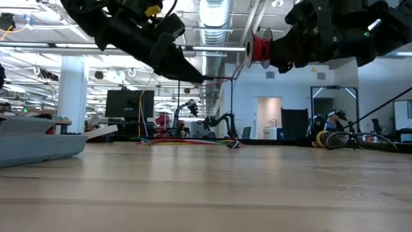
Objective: Coil cords
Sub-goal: Uncoil the red wire from the black spool
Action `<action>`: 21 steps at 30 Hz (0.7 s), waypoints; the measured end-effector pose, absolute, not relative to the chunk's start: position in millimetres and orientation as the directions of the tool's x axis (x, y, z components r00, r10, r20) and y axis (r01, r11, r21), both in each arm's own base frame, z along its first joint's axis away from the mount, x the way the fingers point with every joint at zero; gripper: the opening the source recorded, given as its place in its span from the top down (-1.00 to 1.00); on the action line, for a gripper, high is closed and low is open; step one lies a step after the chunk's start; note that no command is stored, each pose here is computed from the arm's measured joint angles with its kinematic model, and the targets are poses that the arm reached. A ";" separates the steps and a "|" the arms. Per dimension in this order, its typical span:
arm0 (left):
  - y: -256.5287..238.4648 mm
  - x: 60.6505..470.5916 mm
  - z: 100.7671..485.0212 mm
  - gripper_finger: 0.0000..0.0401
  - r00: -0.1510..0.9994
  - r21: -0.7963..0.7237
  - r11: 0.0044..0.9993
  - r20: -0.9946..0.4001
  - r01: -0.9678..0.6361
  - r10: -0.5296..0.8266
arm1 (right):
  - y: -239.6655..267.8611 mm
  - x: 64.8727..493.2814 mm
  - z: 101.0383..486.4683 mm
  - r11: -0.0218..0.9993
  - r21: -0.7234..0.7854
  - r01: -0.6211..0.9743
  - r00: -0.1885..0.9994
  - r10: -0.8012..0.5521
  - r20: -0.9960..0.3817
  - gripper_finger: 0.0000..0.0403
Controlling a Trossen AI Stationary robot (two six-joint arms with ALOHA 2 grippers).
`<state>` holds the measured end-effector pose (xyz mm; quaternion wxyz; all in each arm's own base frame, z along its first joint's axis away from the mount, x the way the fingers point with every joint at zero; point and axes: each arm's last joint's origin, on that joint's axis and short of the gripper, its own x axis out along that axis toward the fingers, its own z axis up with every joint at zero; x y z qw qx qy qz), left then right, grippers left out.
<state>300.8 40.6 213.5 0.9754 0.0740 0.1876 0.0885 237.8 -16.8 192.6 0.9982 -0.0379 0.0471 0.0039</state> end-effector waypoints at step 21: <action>30.9 304.6 220.9 0.14 0.958 0.164 0.986 -0.278 -0.024 0.070 | -13.0 254.5 181.1 0.997 -0.051 -0.051 0.999 0.050 -0.014 0.47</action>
